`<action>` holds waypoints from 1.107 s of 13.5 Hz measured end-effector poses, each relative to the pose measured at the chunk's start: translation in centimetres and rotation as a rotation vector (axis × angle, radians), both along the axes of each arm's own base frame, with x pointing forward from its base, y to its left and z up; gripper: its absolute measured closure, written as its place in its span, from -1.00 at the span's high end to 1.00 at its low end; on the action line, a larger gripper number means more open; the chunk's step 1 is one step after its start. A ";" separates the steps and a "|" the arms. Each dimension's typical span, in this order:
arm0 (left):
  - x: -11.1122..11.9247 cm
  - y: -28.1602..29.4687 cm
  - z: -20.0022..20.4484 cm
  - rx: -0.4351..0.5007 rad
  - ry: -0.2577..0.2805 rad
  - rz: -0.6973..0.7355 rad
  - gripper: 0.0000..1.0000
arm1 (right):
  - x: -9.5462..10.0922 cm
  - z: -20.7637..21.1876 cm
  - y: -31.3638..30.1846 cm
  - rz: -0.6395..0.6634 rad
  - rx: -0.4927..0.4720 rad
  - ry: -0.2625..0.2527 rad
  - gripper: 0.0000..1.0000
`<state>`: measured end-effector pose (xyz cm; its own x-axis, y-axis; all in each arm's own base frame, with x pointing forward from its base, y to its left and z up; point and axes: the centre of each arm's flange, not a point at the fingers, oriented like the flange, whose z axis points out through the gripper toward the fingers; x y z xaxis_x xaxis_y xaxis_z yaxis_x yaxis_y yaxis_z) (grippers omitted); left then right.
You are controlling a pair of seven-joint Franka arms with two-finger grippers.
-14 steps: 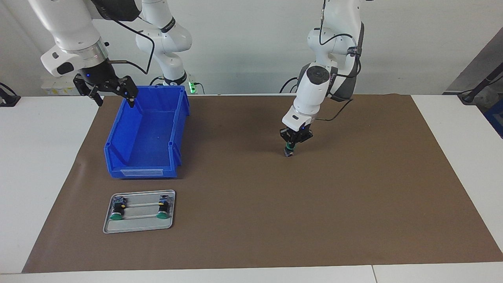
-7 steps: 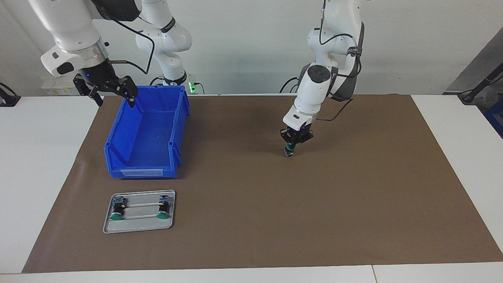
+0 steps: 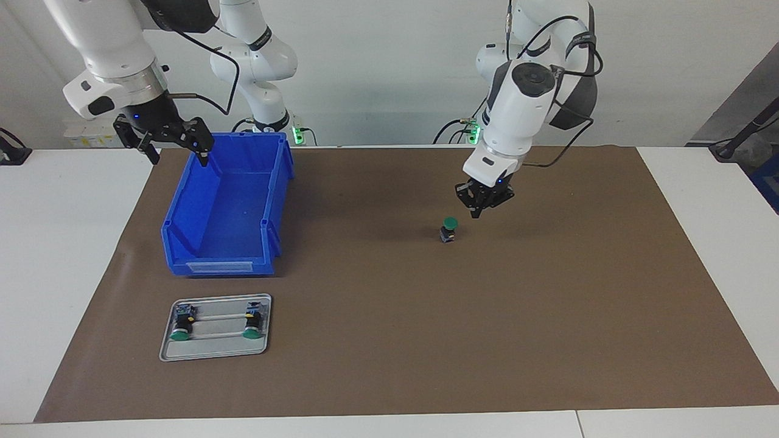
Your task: Place and press button with both arms
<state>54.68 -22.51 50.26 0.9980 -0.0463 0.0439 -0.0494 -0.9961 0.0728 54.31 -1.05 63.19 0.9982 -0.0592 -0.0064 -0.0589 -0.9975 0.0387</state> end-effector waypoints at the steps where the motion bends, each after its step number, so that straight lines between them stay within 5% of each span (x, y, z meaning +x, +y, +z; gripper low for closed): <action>1: 0.8 2.4 0.7 0.007 0.009 -0.012 -0.98 | 0.0 0.0 0.0 0.000 0.000 0.000 1.00; 7: 2.3 14.4 8.5 0.065 0.103 -0.056 -0.91 | 0.0 0.0 0.0 0.000 0.000 0.000 1.00; 11: 1.4 14.4 13.0 0.076 0.144 -0.066 -0.04 | 0.0 -0.1 0.1 0.002 0.005 0.002 1.00; 15: 2.2 13.8 12.8 0.075 0.136 -0.076 0.91 | 0.5 -1.0 4.5 0.061 0.057 -0.033 1.00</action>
